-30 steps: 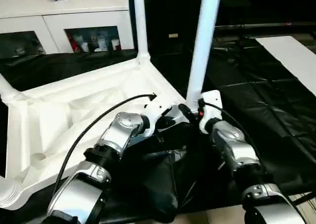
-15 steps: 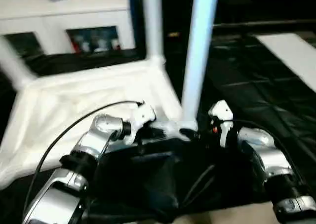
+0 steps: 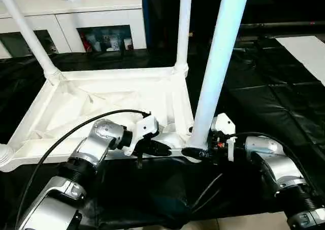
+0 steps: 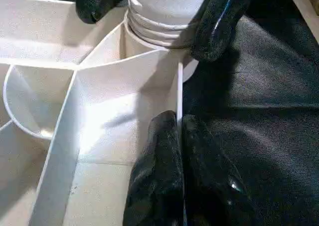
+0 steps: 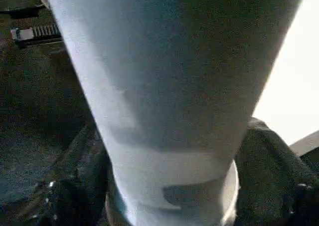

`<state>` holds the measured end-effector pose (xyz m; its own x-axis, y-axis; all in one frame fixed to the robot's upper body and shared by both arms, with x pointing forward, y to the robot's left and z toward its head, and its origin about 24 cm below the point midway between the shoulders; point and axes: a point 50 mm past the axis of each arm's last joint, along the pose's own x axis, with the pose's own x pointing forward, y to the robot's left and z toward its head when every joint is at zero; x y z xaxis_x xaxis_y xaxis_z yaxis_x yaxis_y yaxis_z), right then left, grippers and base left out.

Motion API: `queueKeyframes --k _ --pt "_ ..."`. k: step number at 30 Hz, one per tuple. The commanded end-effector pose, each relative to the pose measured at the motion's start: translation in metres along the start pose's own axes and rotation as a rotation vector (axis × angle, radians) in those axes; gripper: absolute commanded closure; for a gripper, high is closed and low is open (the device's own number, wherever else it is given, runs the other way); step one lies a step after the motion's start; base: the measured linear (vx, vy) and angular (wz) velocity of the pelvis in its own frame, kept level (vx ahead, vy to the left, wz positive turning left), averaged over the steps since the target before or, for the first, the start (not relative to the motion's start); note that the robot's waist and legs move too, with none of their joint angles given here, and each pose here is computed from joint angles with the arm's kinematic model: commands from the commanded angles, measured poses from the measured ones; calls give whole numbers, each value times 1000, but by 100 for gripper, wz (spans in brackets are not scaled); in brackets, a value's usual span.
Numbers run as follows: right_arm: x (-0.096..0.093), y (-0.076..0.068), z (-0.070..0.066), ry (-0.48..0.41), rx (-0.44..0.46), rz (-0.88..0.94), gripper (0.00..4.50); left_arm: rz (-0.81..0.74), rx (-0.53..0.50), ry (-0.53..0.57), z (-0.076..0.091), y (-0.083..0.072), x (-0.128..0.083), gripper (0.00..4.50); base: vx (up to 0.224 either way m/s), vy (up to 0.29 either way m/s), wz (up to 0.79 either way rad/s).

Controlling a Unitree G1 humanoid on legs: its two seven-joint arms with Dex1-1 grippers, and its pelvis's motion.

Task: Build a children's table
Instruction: Rotate leg to tighten

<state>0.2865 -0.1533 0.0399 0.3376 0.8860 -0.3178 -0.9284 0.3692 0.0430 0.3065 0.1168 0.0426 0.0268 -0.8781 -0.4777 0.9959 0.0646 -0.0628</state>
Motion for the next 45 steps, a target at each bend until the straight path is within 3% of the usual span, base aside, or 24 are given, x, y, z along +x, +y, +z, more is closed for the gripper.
queueKeyframes --k 1,6,10,14,23,27,29,31,32,33,36,42,45 --pt "-1 1 -6 31 25 -1 116 -80 -12 1 -6 -8 5 450 0 0 0" --pt "-1 2 -6 30 31 2 168 -75 -15 6 -7 -8 4 450 0 0 0" --pt "1 0 -10 37 46 -36 179 -58 -23 9 -8 -8 5 450 0 0 0" --pt "8 -11 -16 34 84 -214 181 62 -61 28 -10 1 9 450 0 0 0" --pt "41 -35 -20 2 321 -735 182 497 -240 23 -1 31 32 450 0 0 0" --pt "52 -36 -15 -5 359 -791 182 548 -267 17 3 34 39 450 0 0 0" --pt "52 -36 -15 -5 359 -791 182 548 -267 17 3 34 39 450 0 0 0" --pt "67 -30 -3 -58 343 -698 182 553 -262 24 4 33 44 450 0 0 0" --pt "72 -28 3 -98 331 -652 126 549 -252 30 4 33 45 450 0 0 0" --pt "73 -27 8 -137 315 -611 112 537 -234 38 4 33 44 450 0 0 0" --pt "72 -28 10 -145 307 -603 92 520 -211 32 5 32 43 450 0 0 0" --pt "53 -31 15 -149 220 -477 45 383 -171 24 2 24 38 450 0 0 0" --pt "32 -26 8 -74 106 -311 45 279 -122 7 0 19 29 450 0 0 0"
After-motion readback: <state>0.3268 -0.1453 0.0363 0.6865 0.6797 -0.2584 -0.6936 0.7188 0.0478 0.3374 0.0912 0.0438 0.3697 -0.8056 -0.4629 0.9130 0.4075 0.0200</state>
